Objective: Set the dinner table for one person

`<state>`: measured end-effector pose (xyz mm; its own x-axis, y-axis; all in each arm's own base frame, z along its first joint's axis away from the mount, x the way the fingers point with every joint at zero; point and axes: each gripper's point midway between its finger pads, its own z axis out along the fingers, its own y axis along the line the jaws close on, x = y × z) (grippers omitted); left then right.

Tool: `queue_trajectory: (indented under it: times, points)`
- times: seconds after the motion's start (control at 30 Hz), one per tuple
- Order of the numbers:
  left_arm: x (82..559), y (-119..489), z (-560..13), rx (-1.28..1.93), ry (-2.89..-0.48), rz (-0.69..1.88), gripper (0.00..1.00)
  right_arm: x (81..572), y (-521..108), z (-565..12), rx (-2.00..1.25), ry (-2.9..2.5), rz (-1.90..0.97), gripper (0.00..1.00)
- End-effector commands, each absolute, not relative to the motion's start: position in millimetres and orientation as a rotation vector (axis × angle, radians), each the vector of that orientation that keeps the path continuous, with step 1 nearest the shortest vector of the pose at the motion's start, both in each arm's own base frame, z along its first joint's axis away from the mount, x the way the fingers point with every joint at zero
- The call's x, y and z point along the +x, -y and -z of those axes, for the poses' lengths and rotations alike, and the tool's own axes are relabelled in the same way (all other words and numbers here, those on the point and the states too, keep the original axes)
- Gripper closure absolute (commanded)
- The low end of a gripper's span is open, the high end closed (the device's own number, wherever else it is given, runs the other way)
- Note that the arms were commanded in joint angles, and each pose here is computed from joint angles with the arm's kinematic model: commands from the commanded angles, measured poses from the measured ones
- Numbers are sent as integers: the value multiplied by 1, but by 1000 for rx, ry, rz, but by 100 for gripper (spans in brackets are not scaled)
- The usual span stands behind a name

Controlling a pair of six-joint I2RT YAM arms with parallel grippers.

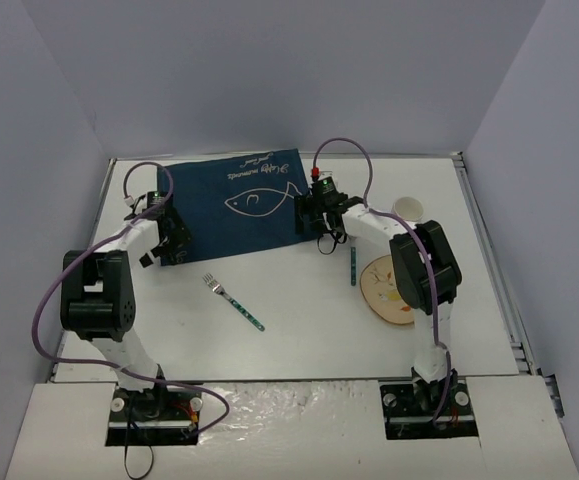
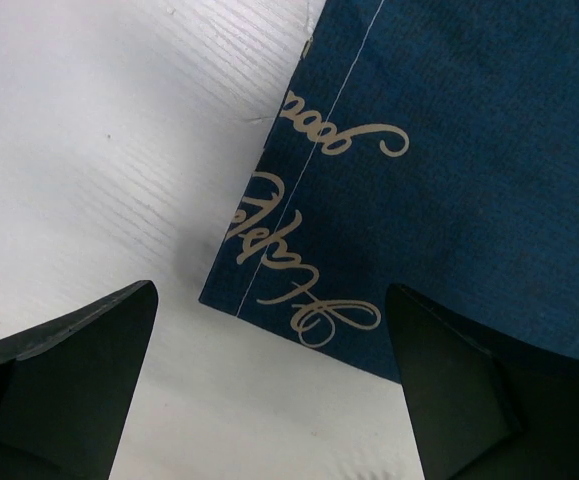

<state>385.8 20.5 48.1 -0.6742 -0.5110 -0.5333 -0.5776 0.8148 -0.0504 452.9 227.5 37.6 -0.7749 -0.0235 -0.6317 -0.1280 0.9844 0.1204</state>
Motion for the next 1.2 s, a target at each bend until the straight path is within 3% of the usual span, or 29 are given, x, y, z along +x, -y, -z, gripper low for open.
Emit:
queue_trajectory:
  times: [0.0,0.37,0.5,0.63,0.77,0.9,1.17]
  points:
    - [411,-25,-59,-792,-2379,-124,7,463,-227,-46,-78,-2410,-172,0]
    - [401,-21,-23,-782,-2473,-133,25,451,-231,-20,-107,-2462,-127,7]
    - [394,-34,-12,-827,-2485,-162,42,447,-234,-10,-120,-2484,-128,14]
    - [389,-34,-7,-834,-2509,-168,71,442,-239,-5,-135,-2497,-131,39]
    - [390,-44,-14,-836,-2523,-188,100,436,-247,-6,-163,-2499,-137,76]
    - [396,-67,-28,-796,-2527,-281,100,426,-270,-12,-222,-2488,-165,100]
    - [402,-109,-33,-805,-2537,-370,100,419,-311,-12,-282,-2483,-244,100]
